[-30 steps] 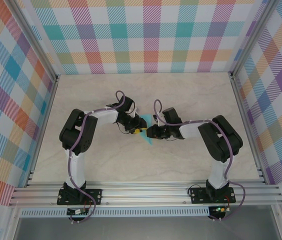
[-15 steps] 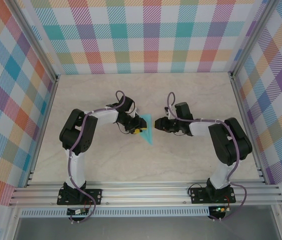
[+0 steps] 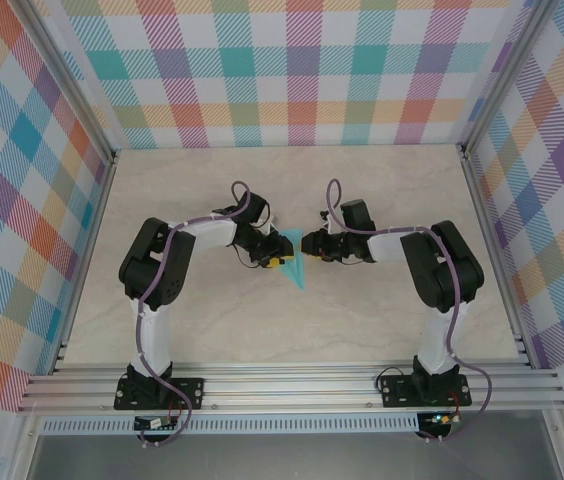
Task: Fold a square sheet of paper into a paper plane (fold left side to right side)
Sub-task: Fourth fold the wing at the center of the table.
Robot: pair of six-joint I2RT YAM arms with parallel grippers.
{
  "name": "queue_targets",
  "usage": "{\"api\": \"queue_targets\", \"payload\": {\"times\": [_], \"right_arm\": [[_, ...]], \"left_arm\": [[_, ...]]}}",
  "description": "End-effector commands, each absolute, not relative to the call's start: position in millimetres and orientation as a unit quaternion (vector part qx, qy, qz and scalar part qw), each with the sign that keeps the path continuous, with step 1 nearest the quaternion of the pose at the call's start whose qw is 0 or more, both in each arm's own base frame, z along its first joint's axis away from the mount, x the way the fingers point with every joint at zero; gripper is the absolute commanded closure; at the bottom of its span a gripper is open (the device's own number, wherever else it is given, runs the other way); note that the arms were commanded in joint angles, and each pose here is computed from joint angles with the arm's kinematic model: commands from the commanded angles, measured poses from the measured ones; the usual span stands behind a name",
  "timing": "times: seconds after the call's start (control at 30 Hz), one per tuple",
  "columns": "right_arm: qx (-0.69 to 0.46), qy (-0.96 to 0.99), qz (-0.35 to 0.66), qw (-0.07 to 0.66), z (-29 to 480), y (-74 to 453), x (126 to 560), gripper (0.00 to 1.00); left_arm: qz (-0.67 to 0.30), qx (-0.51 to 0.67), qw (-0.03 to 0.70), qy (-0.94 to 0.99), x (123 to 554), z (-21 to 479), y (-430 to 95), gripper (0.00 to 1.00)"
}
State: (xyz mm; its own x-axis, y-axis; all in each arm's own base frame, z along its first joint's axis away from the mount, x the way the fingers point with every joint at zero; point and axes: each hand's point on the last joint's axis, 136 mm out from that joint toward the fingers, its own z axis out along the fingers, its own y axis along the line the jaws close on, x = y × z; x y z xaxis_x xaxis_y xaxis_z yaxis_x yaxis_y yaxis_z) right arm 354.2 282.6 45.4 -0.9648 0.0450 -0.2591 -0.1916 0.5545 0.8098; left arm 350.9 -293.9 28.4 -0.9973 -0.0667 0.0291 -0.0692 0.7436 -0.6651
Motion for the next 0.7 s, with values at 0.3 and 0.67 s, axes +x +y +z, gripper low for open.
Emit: {"api": "queue_targets", "payload": {"times": [0.3,0.67], "right_arm": [[-0.062,0.851,0.505,0.127,58.1,299.7,358.0,0.69],[-0.065,0.853,0.504,0.115,52.0,305.5,357.7,0.82]], "left_arm": [[0.311,0.052,0.016,-0.949,345.0,2.2,-283.4,0.62],[0.312,0.051,0.015,-0.949,345.7,3.4,-283.4,0.62]]}}
